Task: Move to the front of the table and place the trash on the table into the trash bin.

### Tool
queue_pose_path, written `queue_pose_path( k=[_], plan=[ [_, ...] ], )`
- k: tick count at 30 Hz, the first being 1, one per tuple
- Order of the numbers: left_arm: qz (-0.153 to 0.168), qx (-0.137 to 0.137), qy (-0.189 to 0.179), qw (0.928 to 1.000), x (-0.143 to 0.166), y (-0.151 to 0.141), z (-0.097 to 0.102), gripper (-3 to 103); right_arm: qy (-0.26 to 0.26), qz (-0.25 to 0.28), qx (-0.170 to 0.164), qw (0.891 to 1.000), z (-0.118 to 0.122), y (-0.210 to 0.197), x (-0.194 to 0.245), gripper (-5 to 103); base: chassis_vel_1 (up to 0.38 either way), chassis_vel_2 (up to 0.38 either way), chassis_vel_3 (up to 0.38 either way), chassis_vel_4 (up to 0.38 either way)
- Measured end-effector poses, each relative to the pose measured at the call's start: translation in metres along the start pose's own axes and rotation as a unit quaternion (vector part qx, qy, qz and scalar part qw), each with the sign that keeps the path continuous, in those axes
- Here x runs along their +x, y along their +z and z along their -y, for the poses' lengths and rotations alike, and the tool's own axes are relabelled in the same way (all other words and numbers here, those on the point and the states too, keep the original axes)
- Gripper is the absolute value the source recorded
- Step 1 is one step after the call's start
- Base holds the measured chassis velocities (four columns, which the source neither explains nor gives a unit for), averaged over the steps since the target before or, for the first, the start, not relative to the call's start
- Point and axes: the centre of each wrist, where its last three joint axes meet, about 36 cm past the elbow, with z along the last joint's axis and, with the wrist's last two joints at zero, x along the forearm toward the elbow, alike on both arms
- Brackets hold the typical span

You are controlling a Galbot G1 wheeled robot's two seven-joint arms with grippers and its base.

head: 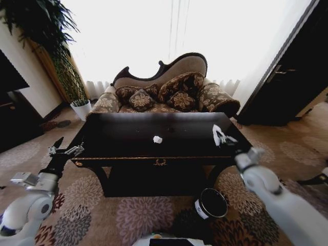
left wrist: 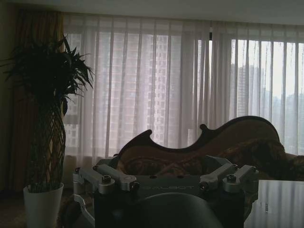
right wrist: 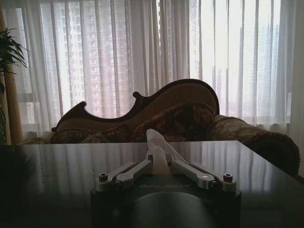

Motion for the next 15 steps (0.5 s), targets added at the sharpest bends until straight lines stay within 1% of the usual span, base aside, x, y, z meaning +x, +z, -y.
queue_pose_path(
  k=[2, 4, 5, 10, 12, 15],
  plan=[
    [0.0, 0.0, 0.0, 1.0, 0.0, 0.0, 0.0, 100, 0.01, 0.013, 0.004, 1.0, 0.003, 0.007, 0.013, 1, 0.0, 0.0, 0.0, 0.0],
    [0.0, 0.0, 0.0, 1.0, 0.0, 0.0, 0.0, 100, 0.023, 0.028, 0.015, 0.999, 0.01, 0.015, 0.027, 1, 0.0, 0.0, 0.0, 0.0],
    [0.0, 0.0, 0.0, 1.0, 0.0, 0.0, 0.0, 100, 0.023, 0.028, 0.015, 0.999, 0.01, 0.015, 0.027, 1, 0.0, 0.0, 0.0, 0.0],
    [0.0, 0.0, 0.0, 1.0, 0.0, 0.0, 0.0, 100, 0.044, 0.035, 0.029, 0.998, 0.023, 0.037, 0.057, 1, 0.0, 0.0, 0.0, 0.0],
    [0.0, 0.0, 0.0, 1.0, 0.0, 0.0, 0.0, 100, 0.046, 0.035, 0.031, 0.998, 0.023, 0.041, 0.062, 1, 0.0, 0.0, 0.0, 0.0],
    [0.0, 0.0, 0.0, 1.0, 0.0, 0.0, 0.0, 100, 0.053, 0.034, 0.043, 0.997, 0.023, 0.064, 0.079, 1, 0.0, 0.0, 0.0, 0.0]
  ],
)
